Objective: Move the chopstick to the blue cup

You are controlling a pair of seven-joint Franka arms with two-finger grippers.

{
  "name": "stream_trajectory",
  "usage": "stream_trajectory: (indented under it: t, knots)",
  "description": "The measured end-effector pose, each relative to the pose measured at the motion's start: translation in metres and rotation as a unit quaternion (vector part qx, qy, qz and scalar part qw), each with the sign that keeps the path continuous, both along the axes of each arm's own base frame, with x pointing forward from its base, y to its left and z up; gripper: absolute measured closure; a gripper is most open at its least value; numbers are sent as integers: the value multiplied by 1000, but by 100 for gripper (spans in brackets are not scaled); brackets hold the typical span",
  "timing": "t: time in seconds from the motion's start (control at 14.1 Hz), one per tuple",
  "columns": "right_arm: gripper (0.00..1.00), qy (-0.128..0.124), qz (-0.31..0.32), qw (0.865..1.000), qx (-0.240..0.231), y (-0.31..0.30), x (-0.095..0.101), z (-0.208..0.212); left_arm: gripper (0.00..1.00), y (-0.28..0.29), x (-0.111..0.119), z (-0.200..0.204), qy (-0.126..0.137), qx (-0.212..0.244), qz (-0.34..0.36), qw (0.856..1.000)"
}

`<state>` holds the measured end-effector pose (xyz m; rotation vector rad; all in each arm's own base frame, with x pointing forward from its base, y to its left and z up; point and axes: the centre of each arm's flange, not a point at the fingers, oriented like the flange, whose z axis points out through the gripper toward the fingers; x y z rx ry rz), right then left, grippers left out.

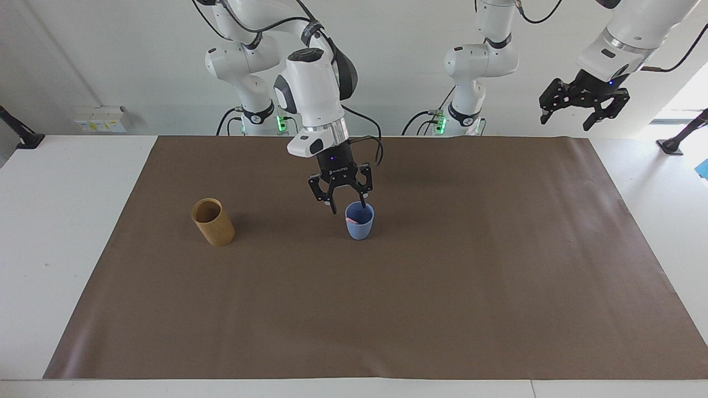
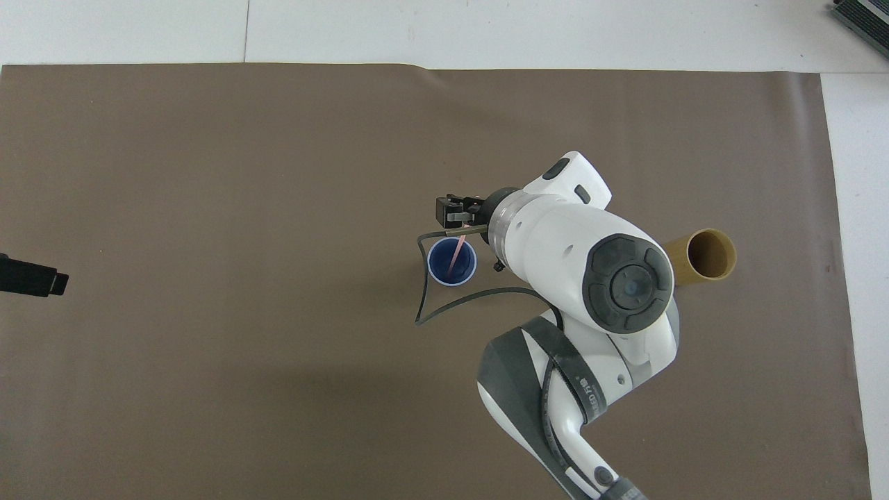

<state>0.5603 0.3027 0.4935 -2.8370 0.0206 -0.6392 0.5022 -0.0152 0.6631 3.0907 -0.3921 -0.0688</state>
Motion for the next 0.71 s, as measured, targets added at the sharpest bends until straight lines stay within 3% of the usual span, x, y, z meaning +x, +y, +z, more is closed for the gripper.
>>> stream_trajectory:
  t: [0.07, 0.14, 0.28, 0.71]
  knots:
    - [4, -2, -13, 1000, 3, -10, 5, 6, 0, 0, 0, 0, 0, 0, 0, 1000]
    - [0, 0, -28, 1000, 1, -27, 10, 14, 0, 0, 0, 0, 0, 0, 0, 1000]
    - [0, 22, -65, 997, -18, -80, 16, 39, 0, 0, 0, 0, 0, 0, 0, 1000]
    - [0, 101, -65, 988, -94, -207, -14, 99, 0, 0, 0, 0, 0, 0, 0, 1000]
